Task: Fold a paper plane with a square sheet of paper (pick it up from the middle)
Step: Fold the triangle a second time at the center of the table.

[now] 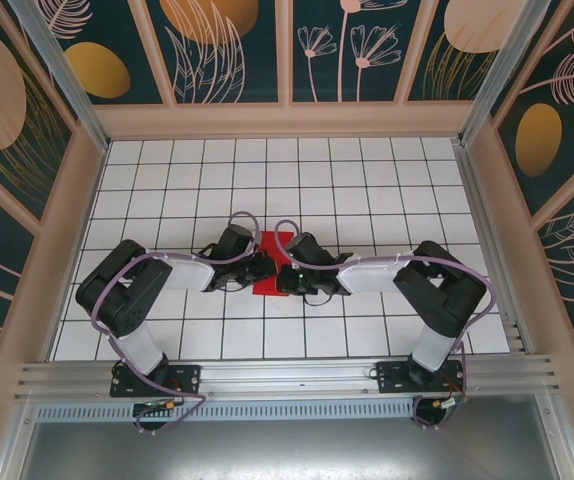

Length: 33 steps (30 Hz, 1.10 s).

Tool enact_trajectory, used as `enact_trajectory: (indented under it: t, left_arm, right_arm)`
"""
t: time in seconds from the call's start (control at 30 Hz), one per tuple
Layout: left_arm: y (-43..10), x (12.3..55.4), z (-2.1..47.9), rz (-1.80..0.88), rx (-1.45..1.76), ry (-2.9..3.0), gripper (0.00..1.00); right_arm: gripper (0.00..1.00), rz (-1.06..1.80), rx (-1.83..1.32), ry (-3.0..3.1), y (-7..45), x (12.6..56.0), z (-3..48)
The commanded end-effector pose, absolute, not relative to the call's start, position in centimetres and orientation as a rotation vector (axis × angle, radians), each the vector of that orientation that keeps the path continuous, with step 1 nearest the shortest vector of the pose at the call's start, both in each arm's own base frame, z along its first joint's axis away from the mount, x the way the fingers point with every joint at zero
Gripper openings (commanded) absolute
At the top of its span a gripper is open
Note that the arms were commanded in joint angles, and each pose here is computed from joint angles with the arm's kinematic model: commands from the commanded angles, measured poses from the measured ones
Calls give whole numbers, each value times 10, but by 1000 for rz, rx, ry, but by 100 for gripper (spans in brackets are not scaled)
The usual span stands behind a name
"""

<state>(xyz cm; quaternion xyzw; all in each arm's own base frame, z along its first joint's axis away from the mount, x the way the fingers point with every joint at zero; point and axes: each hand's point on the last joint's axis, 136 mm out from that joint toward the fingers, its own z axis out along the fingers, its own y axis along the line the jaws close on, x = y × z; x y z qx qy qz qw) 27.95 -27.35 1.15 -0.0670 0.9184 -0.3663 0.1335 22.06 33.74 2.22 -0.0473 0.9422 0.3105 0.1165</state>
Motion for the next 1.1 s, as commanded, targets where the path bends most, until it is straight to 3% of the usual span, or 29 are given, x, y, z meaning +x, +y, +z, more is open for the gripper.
enact_trajectory:
  t: [0.0, 0.5, 0.73, 1.07]
  left_arm:
    - [-227, 235, -47, -768, -329, 2912, 0]
    - [-224, 235, -50, -736, -329, 2922, 0]
    - [-230, 237, -45, -782, -321, 2908, 0]
    - [-234, 238, -40, -823, -316, 2898, 0]
  right_arm:
    - [0, 864, -116, 2817, 326, 210, 10]
    - [0, 867, -71, 2880, 283, 169, 7]
    - [0, 980, -108, 2714, 310, 202, 51]
    - [0, 1015, -100, 2709, 333, 228, 35]
